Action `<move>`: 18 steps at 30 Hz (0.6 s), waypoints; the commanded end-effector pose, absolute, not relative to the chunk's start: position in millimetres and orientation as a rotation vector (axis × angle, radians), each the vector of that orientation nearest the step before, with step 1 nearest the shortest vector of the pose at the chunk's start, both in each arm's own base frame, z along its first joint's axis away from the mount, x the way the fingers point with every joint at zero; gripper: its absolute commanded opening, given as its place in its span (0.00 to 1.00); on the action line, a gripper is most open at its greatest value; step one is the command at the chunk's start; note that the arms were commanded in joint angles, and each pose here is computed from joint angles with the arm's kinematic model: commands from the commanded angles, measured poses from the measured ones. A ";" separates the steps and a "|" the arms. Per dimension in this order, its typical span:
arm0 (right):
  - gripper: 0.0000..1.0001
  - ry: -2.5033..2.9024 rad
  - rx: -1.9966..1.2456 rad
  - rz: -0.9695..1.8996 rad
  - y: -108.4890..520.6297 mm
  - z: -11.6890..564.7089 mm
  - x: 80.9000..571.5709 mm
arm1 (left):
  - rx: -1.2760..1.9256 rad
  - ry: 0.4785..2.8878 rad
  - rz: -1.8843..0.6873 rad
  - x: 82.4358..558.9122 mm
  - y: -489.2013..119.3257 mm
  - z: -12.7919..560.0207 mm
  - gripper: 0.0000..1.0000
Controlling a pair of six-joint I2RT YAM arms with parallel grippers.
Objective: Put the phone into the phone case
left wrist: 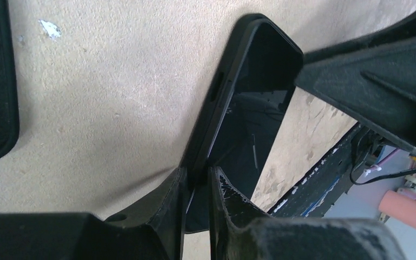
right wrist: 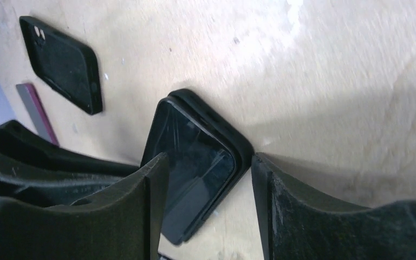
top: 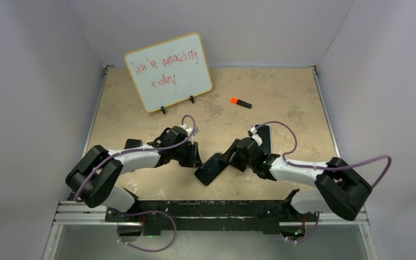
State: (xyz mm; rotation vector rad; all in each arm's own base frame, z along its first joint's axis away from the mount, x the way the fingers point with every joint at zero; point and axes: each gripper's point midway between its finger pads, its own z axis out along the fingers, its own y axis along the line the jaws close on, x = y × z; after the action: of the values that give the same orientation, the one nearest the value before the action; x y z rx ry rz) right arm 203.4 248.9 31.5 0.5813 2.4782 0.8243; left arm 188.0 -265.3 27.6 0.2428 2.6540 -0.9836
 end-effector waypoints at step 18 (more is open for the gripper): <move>0.51 2.454 0.158 0.870 248.5 77.0 242.4 | 0.058 2.519 -1.097 202.4 -281.1 73.6 0.37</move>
State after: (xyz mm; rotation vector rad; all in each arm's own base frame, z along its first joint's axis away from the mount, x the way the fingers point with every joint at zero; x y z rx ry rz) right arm 264.3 258.3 69.3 0.2267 2.4386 0.8570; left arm 182.9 -282.1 61.0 0.0174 2.5777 -1.1634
